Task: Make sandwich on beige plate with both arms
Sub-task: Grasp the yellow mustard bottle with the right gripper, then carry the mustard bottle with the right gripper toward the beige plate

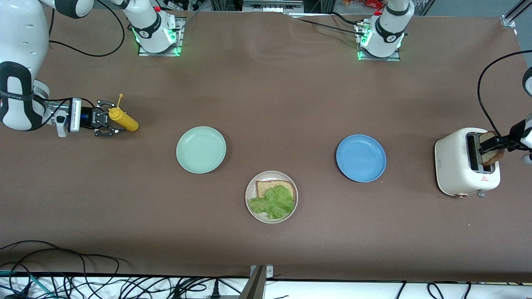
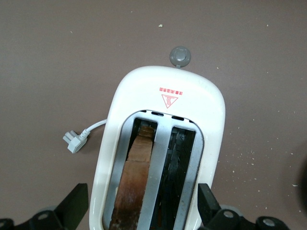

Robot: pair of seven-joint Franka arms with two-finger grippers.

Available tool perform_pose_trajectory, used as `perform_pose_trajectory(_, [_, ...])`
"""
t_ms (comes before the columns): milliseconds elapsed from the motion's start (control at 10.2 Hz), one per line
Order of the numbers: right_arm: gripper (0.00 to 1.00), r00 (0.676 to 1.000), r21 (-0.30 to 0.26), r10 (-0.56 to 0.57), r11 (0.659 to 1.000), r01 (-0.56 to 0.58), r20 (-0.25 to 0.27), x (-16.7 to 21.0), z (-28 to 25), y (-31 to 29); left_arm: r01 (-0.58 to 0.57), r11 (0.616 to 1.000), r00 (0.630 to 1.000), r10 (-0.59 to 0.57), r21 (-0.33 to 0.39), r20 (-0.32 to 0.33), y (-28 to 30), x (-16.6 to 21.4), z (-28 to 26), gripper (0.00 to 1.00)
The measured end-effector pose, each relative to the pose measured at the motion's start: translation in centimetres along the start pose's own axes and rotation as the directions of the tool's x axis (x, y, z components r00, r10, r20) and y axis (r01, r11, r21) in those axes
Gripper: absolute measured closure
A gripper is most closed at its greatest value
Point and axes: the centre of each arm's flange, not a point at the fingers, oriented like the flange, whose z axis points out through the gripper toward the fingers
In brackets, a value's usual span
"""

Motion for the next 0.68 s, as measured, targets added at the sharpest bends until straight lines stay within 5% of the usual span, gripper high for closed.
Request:
perform_pose_trajectory(98, [0.58, 1.0, 0.0, -0.001, 1.0, 0.001, -0.002, 0.0, 0.1, 0.0, 0.0, 1.0, 1.0, 0.0, 0.0, 0.0, 0.0, 0.0, 0.0, 0.0])
perform_pose_trajectory(489, [0.75, 0.999, -0.002, -0.033, 0.999, 0.033, 0.002, 1.2, 0.6, 1.0, 0.0, 1.0, 1.0, 0.0, 0.0, 0.0, 0.0, 0.0, 0.0, 0.0])
perform_pose_trajectory(684, [0.86, 0.996, 0.009, -0.045, 0.999, 0.044, 0.072, 5.7, 2.0, 4.2, 0.0, 1.0, 1.0, 0.0, 0.0, 0.0, 0.0, 0.0, 0.0, 0.0])
